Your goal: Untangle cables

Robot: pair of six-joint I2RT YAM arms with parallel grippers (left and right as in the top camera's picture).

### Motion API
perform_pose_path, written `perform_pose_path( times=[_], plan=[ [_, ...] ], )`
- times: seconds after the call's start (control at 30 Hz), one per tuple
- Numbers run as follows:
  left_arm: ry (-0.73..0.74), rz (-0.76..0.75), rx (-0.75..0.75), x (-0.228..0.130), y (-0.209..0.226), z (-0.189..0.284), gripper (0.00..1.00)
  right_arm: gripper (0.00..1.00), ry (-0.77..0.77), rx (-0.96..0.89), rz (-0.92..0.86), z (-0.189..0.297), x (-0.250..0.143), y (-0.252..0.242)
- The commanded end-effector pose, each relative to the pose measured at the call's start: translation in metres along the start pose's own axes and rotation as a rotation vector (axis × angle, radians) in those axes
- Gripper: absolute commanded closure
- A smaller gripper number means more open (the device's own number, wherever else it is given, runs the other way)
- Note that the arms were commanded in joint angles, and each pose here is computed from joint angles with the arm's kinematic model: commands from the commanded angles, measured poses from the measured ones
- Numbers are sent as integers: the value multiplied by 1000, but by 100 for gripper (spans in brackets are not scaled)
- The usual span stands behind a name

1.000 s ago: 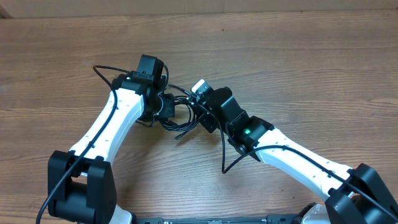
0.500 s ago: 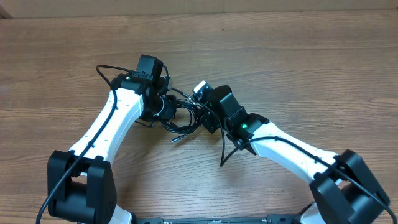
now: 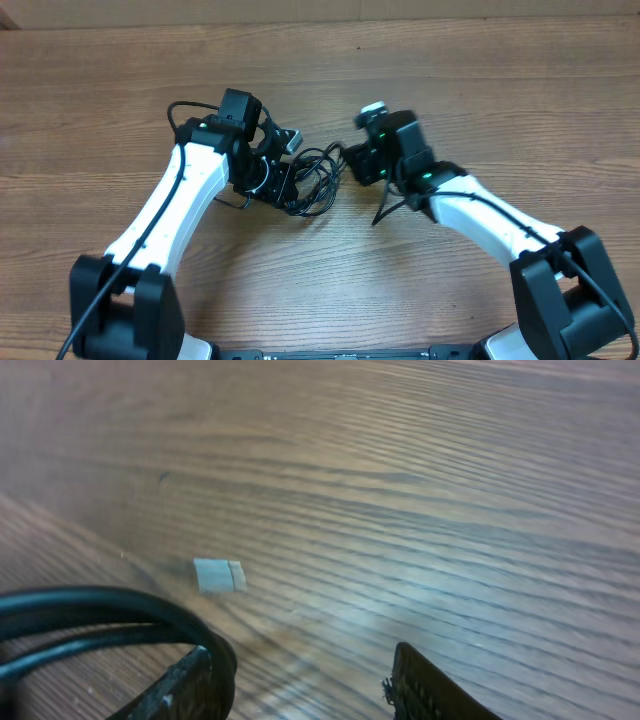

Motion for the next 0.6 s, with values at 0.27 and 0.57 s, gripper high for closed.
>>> perform_pose_path(
  times=[0.27,0.57],
  plan=[
    [-137,-106,-43,-17,-10,52,96,48,36,-272,-254,15,-16,-91],
    [-208,-103,-52,-3,-12,55,96,31,-32,-42,-241,70,11,-52]
  ],
)
Point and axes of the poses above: each gripper's point midway between its finger pads, its own z axis back along the fingers, its own y axis along the line the jaws close on, x = y × z, the point moved 6 cm from there along z, back along the fingers, and after that the axes turned 15 degrees about z, right-handed, at the moved point
